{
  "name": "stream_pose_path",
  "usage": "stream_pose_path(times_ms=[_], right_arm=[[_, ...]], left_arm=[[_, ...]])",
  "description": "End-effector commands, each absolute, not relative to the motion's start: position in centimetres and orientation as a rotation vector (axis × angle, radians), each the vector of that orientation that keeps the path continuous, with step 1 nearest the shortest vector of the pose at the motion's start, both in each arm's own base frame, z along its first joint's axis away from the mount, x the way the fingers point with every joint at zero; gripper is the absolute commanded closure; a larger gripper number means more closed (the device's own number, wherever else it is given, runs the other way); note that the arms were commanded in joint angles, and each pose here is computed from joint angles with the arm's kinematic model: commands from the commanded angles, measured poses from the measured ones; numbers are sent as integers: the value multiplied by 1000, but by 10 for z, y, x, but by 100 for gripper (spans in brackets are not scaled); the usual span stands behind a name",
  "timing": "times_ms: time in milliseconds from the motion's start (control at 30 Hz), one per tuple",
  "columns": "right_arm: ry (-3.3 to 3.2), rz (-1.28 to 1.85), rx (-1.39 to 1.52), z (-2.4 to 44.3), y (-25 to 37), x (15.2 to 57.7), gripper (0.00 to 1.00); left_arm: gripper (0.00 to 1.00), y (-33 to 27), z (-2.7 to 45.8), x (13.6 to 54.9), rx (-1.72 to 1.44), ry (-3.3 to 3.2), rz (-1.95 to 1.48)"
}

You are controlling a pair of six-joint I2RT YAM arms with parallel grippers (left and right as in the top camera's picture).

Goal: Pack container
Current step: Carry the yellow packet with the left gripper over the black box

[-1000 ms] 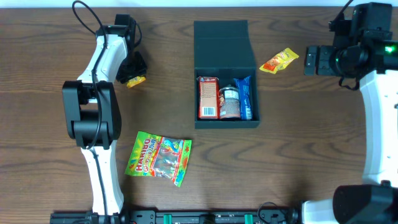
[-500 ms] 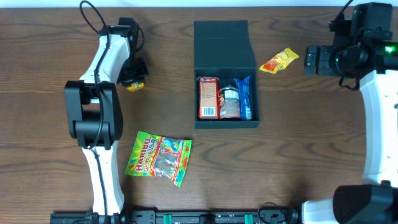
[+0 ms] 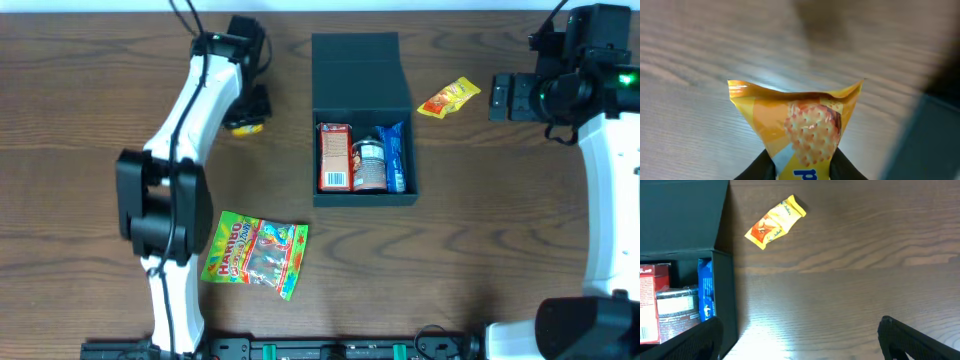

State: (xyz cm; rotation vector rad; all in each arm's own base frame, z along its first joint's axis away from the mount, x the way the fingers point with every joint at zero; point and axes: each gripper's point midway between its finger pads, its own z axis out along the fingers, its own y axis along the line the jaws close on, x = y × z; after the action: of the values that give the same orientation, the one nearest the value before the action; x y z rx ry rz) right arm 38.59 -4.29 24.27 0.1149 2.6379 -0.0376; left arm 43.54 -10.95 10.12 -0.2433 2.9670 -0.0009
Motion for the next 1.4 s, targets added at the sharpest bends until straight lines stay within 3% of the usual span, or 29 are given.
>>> stream_pose_path(times_ms=[0,267,533,833,1367], right_arm=[[2622,-39,142,248,-45,388,1],[2622,-39,142,248,-45,388,1],[2622,-39,142,248,-45,388,1],[2622,-39,142,248,-45,388,1],[2622,-39,142,248,-45,388,1]], left_arm=[[72,-143,146,437,-187,2850,-83],[72,-242,156,410,-302,2788,-253],[72,-298,166,395,-777,2610,-389],[72,-295,164,412,-1172,2364,-417],[72,-335,110,426,-1320,2406,-557]])
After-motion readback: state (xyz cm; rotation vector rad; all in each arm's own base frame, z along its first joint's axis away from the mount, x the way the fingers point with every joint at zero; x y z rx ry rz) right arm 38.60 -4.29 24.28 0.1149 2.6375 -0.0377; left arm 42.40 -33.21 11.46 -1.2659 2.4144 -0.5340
